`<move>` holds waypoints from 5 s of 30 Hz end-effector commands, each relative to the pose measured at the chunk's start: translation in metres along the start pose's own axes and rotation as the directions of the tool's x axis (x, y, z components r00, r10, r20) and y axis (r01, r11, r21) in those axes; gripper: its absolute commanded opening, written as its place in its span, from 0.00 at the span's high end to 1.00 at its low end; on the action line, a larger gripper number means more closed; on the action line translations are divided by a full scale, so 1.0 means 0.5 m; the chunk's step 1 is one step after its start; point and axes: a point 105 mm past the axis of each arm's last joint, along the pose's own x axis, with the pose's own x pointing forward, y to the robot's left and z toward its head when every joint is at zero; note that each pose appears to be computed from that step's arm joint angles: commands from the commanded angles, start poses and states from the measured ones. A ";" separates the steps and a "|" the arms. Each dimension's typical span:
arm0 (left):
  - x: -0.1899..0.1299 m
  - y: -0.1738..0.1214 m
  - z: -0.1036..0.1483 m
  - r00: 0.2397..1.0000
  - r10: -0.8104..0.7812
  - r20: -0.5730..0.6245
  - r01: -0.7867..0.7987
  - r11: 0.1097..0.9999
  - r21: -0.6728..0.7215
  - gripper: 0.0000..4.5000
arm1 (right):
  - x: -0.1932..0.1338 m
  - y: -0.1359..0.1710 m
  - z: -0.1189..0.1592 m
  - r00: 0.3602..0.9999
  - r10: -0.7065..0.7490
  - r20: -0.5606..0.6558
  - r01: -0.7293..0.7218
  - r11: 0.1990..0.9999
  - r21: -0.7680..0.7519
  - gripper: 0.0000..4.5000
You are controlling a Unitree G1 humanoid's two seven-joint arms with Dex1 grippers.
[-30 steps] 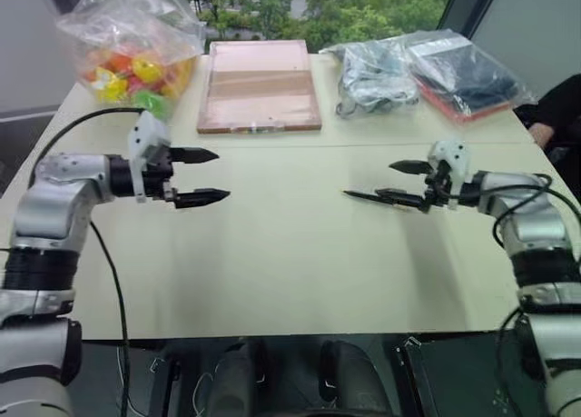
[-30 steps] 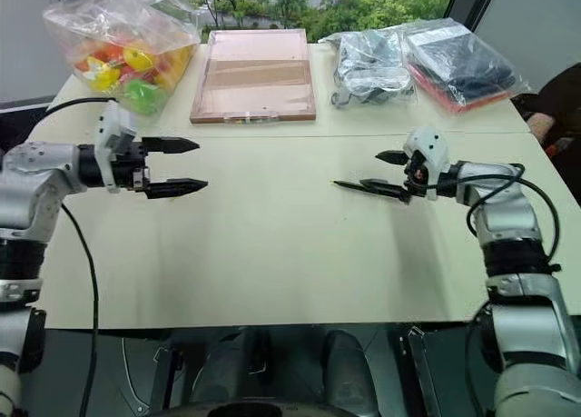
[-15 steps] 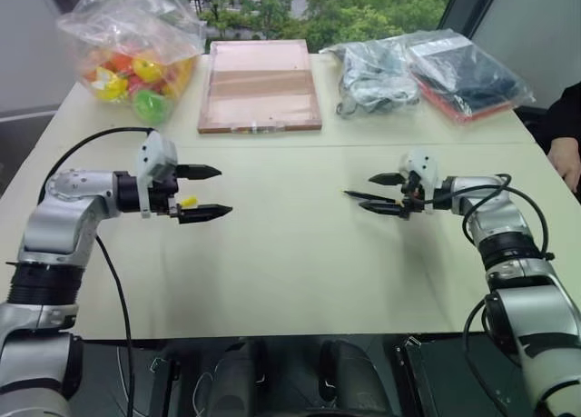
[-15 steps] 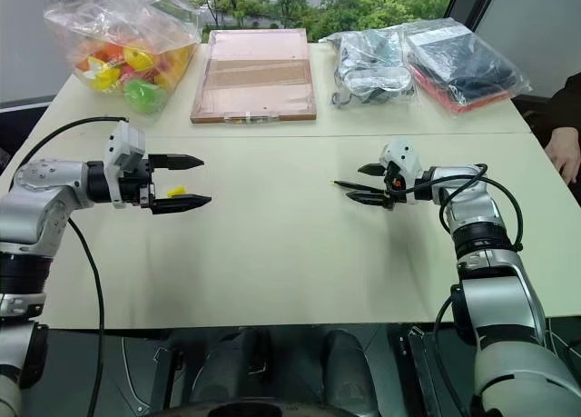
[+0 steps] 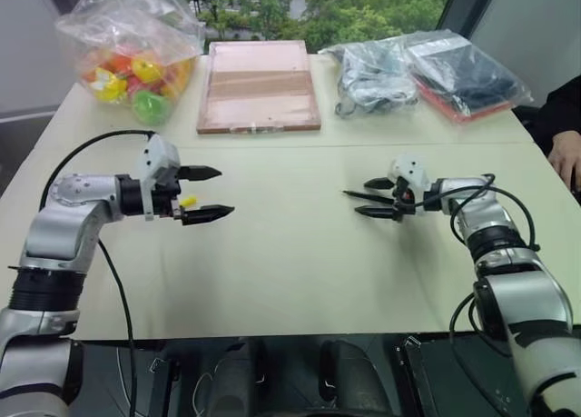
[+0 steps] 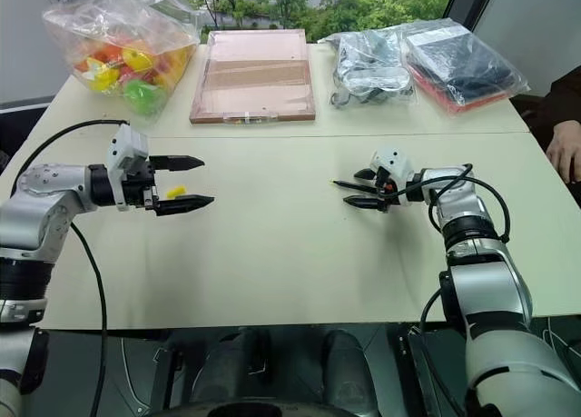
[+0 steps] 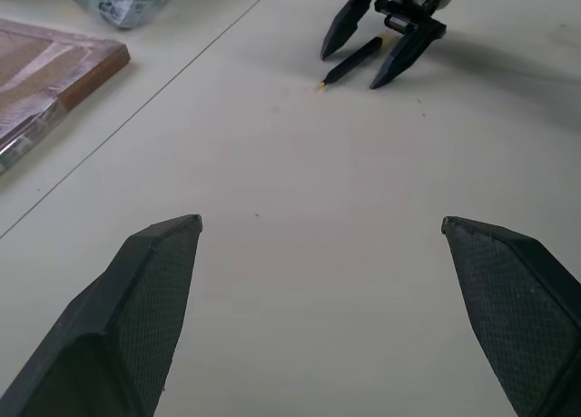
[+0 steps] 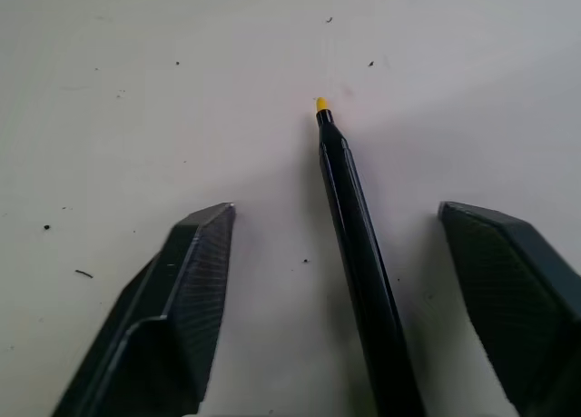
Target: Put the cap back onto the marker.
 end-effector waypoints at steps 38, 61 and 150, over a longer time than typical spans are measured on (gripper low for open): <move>-0.113 0.117 -0.158 0.938 0.322 -0.125 -0.332 0.941 -0.065 0.00 | -0.042 0.117 0.273 0.966 0.126 0.226 -0.051 0.949 -0.311 0.99; -0.056 0.116 -0.220 0.950 0.235 -0.206 -0.258 0.962 -0.088 0.12 | -0.072 0.114 0.292 0.966 0.045 0.256 0.037 0.951 -0.307 1.00; 0.223 0.031 0.160 0.956 -0.286 0.071 0.222 0.856 0.467 0.99 | 0.015 0.079 0.349 0.956 0.186 0.227 -0.047 0.861 -0.506 1.00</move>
